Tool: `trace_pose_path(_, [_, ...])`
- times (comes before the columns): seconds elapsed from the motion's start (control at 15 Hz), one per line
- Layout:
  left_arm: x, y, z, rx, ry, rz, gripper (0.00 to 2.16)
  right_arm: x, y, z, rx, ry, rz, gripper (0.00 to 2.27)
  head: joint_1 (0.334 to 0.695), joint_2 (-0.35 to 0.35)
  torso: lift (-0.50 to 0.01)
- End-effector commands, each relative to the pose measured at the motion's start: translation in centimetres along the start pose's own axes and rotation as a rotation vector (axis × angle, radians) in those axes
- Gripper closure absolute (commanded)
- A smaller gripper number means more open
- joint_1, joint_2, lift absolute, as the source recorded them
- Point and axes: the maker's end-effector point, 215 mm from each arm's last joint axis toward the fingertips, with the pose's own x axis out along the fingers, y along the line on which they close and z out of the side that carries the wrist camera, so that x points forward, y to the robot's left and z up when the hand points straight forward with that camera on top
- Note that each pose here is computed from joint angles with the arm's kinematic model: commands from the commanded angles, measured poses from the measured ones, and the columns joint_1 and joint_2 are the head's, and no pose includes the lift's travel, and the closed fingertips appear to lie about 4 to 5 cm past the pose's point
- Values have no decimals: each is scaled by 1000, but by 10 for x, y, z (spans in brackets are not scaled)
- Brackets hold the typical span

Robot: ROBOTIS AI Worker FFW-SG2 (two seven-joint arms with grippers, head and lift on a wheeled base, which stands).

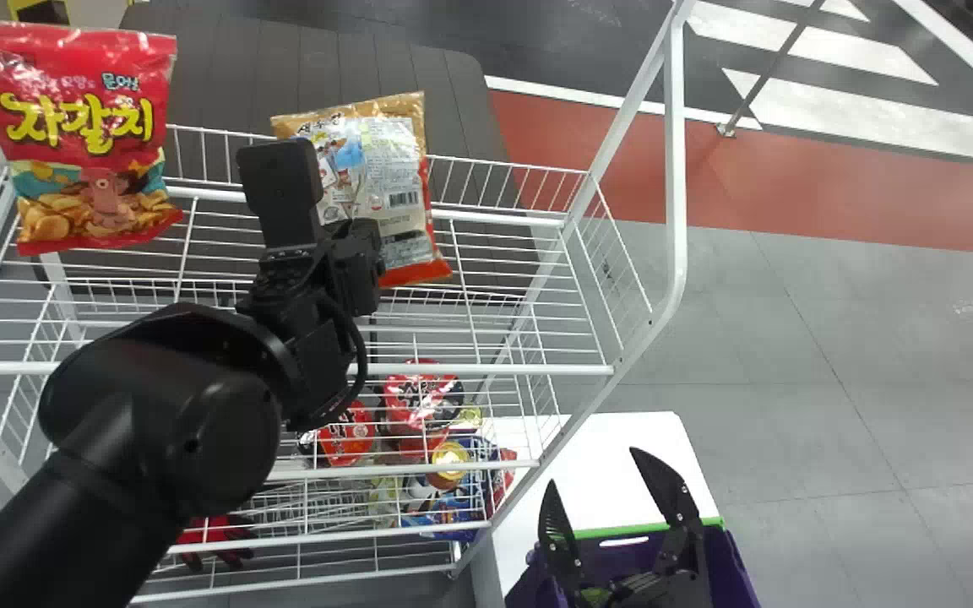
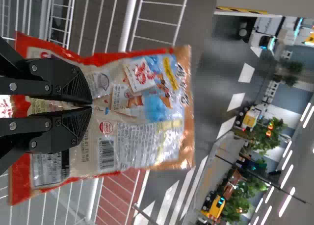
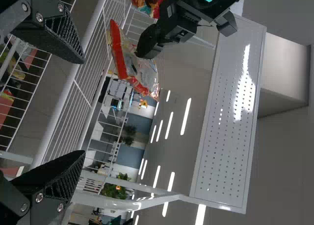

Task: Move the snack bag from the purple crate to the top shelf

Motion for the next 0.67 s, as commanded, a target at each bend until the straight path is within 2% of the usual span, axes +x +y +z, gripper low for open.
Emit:
trace_pose_path(0.0, [-8, -10, 10, 5, -31, -15, 998, -1, 1, 3, -4, -9, 0, 184, 695, -350, 0])
trace_pose_path(0.13, [-12, -10, 16, 14, -49, -12, 998, -2, 0, 4, -7, -14, -3, 184, 695, -350, 0])
trace_pose_path(0.4, [-11, 0, 16, 86, -96, 12, 998, -6, 1, 10, -18, -30, -1, 184, 695, -350, 0])
trace_pose_path(0.6, [-9, 14, 16, 68, -133, 29, 998, -10, 3, 15, -27, -45, 2, 184, 695, -350, 0])
